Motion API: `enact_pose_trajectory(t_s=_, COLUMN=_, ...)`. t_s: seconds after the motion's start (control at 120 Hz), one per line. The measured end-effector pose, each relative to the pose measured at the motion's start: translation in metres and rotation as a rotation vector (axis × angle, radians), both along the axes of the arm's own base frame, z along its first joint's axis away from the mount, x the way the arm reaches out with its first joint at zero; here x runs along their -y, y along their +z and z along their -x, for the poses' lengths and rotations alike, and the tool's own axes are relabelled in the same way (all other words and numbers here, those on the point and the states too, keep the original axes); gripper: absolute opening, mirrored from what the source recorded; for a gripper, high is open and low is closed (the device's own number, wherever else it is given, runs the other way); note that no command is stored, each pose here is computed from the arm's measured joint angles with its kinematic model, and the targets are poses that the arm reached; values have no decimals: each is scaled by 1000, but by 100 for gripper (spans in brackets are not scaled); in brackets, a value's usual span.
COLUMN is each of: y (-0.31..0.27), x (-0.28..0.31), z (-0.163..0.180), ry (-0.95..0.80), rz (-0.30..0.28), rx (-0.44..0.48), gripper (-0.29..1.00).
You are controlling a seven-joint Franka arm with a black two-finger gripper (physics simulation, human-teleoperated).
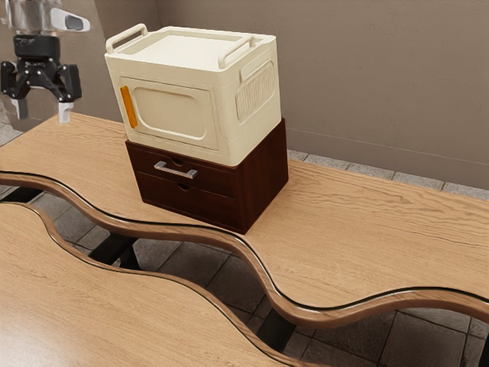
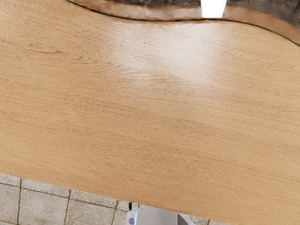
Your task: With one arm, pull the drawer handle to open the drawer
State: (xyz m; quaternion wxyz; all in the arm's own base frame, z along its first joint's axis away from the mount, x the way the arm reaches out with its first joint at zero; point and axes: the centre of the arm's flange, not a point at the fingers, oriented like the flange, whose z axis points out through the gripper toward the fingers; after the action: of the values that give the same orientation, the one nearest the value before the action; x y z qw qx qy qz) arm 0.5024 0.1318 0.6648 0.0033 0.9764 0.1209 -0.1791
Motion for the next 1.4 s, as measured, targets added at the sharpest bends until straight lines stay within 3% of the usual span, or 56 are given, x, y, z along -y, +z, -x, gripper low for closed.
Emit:
enact_pose_trajectory(t_s=0.15, y=18, x=-8, z=-27, ry=-35, rz=-60, rx=243, gripper=70)
enact_pose_trajectory(t_s=0.242, y=121, x=0, z=3, ry=-148, rz=-111, rx=516, gripper=70)
enact_pose_trajectory(t_s=0.317, y=150, x=-2, z=17, ry=-317, rz=-127, rx=600, gripper=70)
enact_pose_trajectory(t_s=0.383, y=133, x=-9, z=10, ry=-478, rz=-101, rx=574, gripper=70)
enact_pose_trajectory(t_s=0.475, y=58, x=-25, z=-17, ry=-666, rz=-17, rx=473, gripper=70)
enact_pose_trajectory(t_s=0.542, y=33, x=-32, z=-26, ry=-787, rz=26, rx=467, gripper=70)
enact_pose_trajectory(t_s=0.867, y=-98, x=-69, z=-47, ry=-1231, rz=82, rx=378, gripper=70)
enact_pose_trajectory(t_s=1.033, y=-128, x=-42, z=-27, ry=-1455, rz=110, rx=414, gripper=68)
enact_pose_trajectory(t_s=1.217, y=-152, x=4, z=-43, ry=-1680, rz=59, rx=455, gripper=59)
enact_pose_trajectory(t_s=1.4, y=-181, x=2, z=-63, ry=-1766, rz=-17, rx=454, gripper=46)
